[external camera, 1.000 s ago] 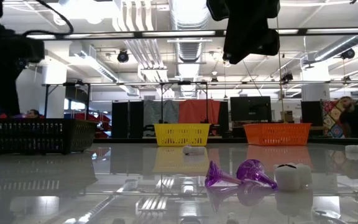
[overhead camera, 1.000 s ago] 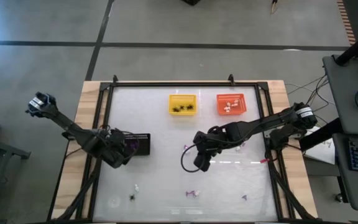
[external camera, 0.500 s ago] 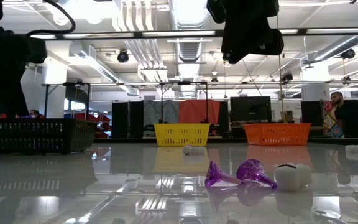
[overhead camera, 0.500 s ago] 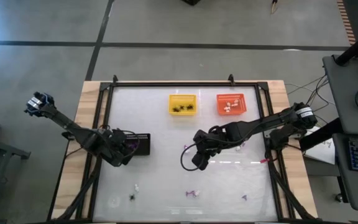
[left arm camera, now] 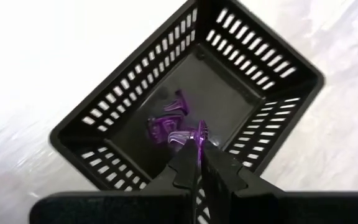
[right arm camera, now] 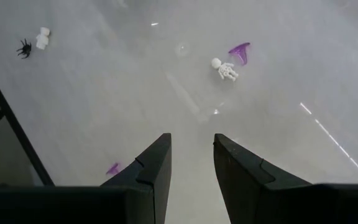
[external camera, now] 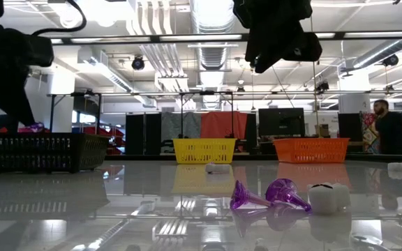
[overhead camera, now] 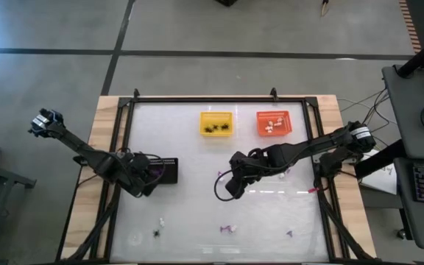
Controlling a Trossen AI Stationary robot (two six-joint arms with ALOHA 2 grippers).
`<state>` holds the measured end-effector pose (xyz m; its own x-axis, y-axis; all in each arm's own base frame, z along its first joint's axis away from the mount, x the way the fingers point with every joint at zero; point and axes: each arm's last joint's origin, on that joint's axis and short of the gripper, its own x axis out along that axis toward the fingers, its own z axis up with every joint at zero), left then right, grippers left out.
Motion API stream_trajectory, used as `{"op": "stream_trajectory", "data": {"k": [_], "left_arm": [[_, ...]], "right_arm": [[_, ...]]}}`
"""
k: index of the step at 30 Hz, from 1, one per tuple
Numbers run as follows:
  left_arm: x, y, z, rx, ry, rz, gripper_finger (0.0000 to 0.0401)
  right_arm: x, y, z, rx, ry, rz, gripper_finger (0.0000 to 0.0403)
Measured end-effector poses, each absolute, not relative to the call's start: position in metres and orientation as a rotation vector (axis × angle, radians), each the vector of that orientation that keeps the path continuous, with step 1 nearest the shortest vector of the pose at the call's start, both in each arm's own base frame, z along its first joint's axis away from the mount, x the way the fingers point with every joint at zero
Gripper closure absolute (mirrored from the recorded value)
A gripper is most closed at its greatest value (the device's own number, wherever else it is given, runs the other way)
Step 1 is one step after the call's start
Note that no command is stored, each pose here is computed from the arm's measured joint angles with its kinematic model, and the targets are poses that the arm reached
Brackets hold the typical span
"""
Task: Sort Halloween decoration
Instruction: Put the purple hat toy into the black basket, then put the white skeleton toy into the orange basket
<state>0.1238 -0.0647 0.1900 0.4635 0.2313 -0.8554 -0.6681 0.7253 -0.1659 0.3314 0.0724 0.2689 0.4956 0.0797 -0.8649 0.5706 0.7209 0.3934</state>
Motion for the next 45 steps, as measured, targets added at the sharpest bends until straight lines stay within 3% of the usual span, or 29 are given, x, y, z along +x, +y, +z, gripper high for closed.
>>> {"op": "stream_trajectory", "data": {"k": [7, 15, 25, 45], "left_arm": [[0.128, -0.067, 0.192, -0.510, 0.915, 0.524, 0.0361], [0.131, -0.069, 0.197, -0.521, 0.901, 0.502, 0.0308], [0.138, -0.074, 0.221, -0.546, 0.851, 0.453, 0.0305], [0.147, -0.078, 0.238, -0.475, 0.805, 0.436, 0.0305]], "right_arm": [[0.331, 0.072, 0.269, 0.735, 1.008, -0.366, 0.0294], [0.326, 0.067, 0.266, 0.712, 0.970, -0.545, 0.0294], [0.287, 0.055, 0.244, 0.720, 1.123, -1.027, 0.0294], [0.234, 0.057, 0.171, 0.928, 1.127, -1.520, 0.0294]]}}
